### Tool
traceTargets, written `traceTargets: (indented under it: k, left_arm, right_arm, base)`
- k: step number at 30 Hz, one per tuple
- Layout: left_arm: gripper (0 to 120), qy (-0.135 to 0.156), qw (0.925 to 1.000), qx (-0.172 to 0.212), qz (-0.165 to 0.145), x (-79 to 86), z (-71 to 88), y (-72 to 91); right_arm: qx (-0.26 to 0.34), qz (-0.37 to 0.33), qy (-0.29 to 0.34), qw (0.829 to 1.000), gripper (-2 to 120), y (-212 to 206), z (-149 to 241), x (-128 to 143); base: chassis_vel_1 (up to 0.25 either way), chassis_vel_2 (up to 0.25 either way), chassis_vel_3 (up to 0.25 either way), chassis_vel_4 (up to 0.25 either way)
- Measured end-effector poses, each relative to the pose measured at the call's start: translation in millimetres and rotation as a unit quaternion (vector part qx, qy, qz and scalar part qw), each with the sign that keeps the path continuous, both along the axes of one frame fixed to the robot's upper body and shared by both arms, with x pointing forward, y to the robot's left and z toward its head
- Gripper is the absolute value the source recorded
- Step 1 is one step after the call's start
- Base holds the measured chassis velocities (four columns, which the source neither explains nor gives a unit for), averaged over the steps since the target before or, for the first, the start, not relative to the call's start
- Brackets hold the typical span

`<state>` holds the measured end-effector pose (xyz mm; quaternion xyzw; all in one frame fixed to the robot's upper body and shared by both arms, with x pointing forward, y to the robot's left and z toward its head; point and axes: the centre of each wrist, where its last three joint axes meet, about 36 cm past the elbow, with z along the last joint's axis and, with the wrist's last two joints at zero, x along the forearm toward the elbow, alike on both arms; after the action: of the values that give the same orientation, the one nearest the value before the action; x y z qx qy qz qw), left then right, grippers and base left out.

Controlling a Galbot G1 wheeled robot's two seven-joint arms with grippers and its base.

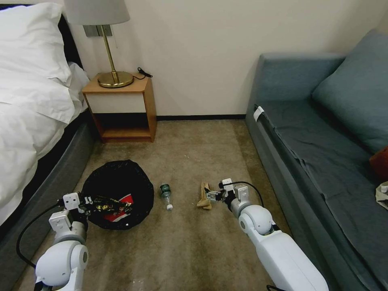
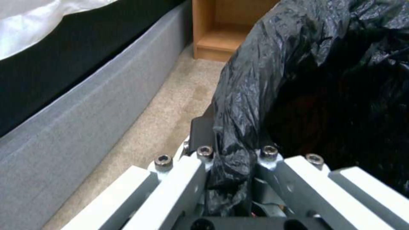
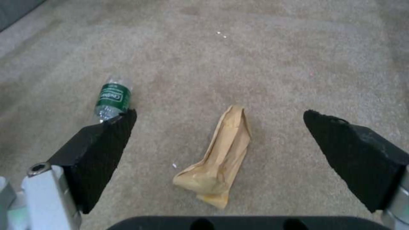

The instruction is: Pick up the trash bin, then pick up the garbage on the floor and place it into the trash bin.

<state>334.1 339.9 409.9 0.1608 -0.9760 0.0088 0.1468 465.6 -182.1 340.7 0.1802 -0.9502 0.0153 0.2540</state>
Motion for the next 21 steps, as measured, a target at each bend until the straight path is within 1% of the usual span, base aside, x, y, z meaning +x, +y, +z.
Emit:
traceTargets:
  k: [7,21]
  left_arm:
    - [4,-0.001,1.0000,0.002,0.002,0.7,0.6,2.7]
    - [4,-0.001,1.0000,0.001,0.002,0.9,-0.1,2.9]
  right_arm:
    - [0.002,0.002,0.002,1.000,100,1.8,-1.8,-1.4]
    - [-0.001,0.003,0.007,1.000,100,4.0,-6.0,-3.2]
  base:
    - [-0.057,0.041,0.040,-0.054]
    - [-0.055,0.071,0.056,-0.062]
